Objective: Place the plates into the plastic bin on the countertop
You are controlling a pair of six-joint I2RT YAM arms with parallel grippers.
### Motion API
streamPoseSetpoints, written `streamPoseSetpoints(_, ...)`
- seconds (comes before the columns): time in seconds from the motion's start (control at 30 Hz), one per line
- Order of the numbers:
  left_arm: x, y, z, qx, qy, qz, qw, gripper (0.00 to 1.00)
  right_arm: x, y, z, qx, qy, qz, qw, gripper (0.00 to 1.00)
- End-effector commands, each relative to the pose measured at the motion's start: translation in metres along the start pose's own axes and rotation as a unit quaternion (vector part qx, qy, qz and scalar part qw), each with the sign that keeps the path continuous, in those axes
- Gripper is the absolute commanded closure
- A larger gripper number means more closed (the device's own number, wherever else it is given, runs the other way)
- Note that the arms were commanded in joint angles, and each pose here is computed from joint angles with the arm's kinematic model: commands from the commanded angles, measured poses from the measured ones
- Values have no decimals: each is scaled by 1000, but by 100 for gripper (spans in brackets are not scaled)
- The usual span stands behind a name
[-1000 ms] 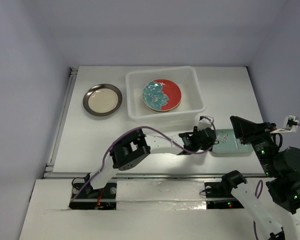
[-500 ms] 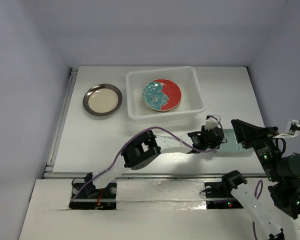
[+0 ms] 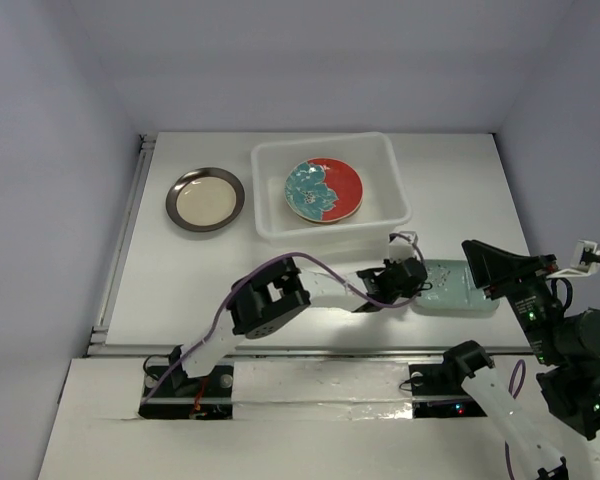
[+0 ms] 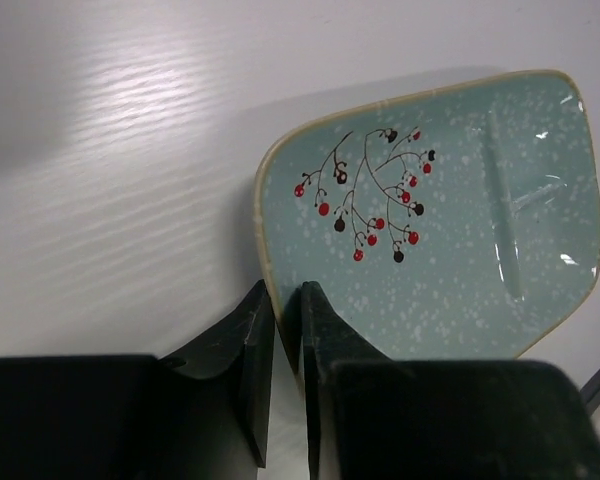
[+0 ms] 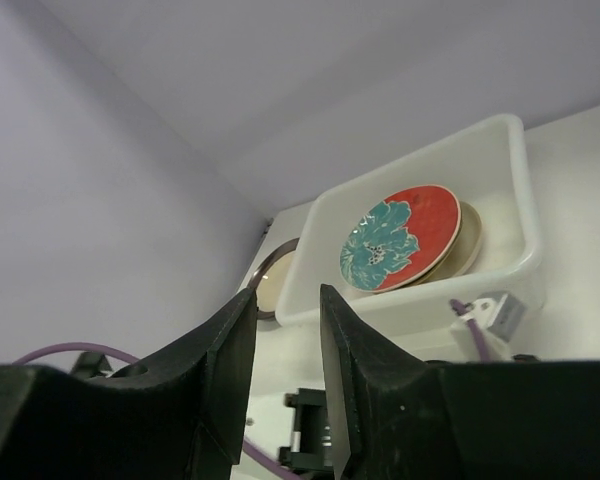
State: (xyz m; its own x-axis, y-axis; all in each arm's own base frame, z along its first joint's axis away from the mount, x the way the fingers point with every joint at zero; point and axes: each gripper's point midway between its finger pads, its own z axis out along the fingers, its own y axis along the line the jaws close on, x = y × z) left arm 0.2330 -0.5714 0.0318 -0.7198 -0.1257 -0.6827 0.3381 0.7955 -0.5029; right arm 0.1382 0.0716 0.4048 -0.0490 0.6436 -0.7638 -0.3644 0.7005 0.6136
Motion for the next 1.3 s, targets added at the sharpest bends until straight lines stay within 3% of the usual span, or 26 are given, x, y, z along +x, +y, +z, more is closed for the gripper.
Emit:
streamPoseSetpoints(0.0, -27, 19, -44, -23, -22, 38, 999, 100, -5, 7, -6, -18, -9, -4, 1000, 63)
streamPoseSetpoints(0.03, -19, 38, -55, -34, -16, 42, 998, 100, -4, 7, -6, -18, -7, -4, 1000, 63)
streamPoseSetpoints(0.1, -46, 25, -86, 1, -49, 9, 999, 100, -2, 5, -6, -16, -5, -5, 1000, 63)
streamPoseSetpoints(0.13, -34, 48, -96, -12, -40, 10, 999, 100, -2, 4, -6, -15, -5, -6, 1000, 63)
streamPoseSetpoints(0.4, -69, 58, -181, 60, -86, -83, 991, 100, 23, -8, 8, -10, 22, 2, 1000, 63)
streamPoseSetpoints(0.57, -79, 71, -216, 85, -103, -119, 984, 100, 30, -15, 12, 0, 26, 1, 1000, 63)
streamPoseSetpoints(0.93, -107, 77, -245, 131, -129, -165, 969, 100, 46, -23, 22, 5, 45, 1, 999, 63)
streamPoseSetpoints(1.0, -113, 79, -248, 131, -136, -166, 968, 100, 53, -27, 25, 9, 54, -3, 998, 71)
streamPoseSetpoints(1.03, -113, 77, -251, 136, -134, -166, 967, 100, 62, -28, 25, 3, 72, -3, 997, 82)
streamPoseSetpoints(1.13, -127, 78, -260, 144, -149, -173, 963, 100, 80, -34, 28, 1, 98, -5, 995, 100)
streamPoseSetpoints(1.27, -145, 77, -278, 159, -167, -176, 957, 100, 85, -33, 28, -8, 106, -4, 994, 100)
